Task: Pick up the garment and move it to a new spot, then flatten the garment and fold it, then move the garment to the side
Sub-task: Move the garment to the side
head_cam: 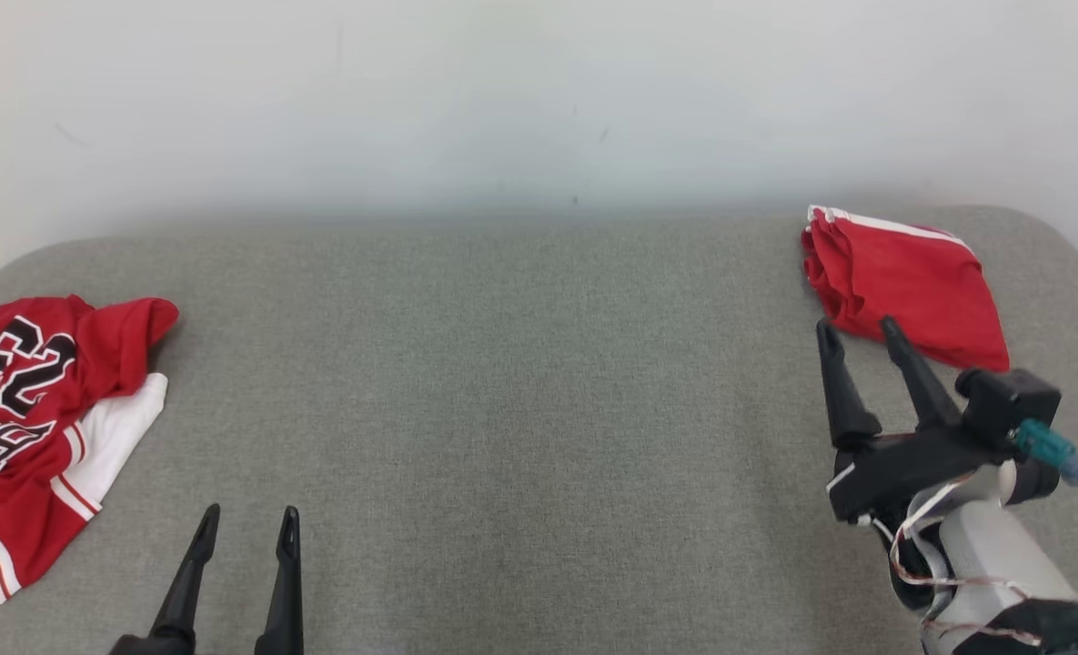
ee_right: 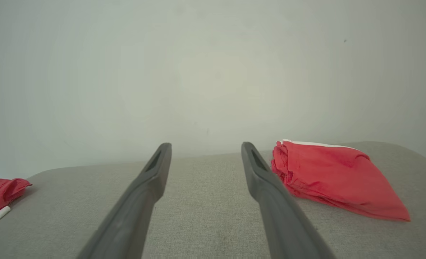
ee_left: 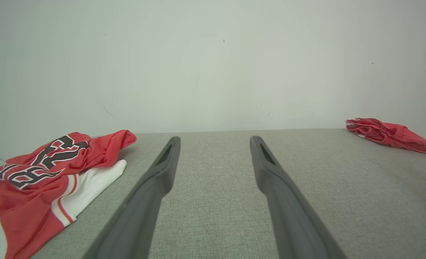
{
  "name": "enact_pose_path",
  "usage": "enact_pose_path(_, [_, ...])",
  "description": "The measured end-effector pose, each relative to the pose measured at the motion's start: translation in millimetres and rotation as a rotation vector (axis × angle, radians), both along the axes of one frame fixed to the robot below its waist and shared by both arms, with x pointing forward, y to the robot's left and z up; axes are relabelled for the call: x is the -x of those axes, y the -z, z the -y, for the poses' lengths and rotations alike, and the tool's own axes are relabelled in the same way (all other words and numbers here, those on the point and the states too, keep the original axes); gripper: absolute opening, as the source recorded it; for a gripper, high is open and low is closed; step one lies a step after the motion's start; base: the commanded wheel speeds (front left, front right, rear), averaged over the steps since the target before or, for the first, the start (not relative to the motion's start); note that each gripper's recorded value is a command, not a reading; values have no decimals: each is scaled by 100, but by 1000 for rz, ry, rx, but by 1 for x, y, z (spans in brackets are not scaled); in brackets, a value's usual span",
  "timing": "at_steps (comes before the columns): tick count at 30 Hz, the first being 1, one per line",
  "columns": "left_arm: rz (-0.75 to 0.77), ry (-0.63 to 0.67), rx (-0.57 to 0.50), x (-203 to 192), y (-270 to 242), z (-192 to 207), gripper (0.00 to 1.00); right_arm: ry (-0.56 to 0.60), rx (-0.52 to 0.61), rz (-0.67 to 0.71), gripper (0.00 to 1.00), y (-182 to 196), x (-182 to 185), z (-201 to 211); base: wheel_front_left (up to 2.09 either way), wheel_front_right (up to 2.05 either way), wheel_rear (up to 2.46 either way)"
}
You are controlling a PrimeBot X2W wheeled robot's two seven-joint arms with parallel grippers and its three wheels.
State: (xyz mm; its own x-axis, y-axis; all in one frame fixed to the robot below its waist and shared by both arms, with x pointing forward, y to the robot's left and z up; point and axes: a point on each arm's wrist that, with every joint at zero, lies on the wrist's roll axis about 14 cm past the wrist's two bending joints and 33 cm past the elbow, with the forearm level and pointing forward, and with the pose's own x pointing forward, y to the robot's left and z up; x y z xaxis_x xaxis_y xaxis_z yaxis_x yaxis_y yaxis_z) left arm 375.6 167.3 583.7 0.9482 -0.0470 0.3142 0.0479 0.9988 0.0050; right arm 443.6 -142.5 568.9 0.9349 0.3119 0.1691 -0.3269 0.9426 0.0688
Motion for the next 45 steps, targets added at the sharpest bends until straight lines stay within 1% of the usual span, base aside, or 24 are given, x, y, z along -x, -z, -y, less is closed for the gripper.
enact_pose_path(4, [0, 1, 5, 5, 0, 1, 100, 9, 9, 57, 100, -11, 11, -4, 0, 0, 0])
enact_pose_path(10, [-5, -5, 10, 10, 1, -1, 100, 7, 19, 72, 100, -5, 29, -16, 0, 0, 0])
enact_pose_path(15, [-8, -19, 12, 12, 2, -6, 100, -5, 11, 56, 100, 5, 43, -28, 0, 0, 0])
enact_pose_path(20, [-9, -29, 23, 15, 3, -9, 100, 28, -24, 30, 100, 13, 52, -24, 0, 0, 0])
enact_pose_path(26, [-25, -38, 45, 19, 8, -13, 100, 38, -27, -33, 100, 33, 66, -26, 0, 0, 0])
enact_pose_path(34, [-56, -30, 46, 18, 18, -13, 100, 20, -22, -46, 100, 34, 71, -33, 0, 0, 0])
enact_pose_path(45, [-69, -53, 42, 18, 22, -22, 100, -6, -17, -56, 100, 33, 71, -42, 0, 0, 0])
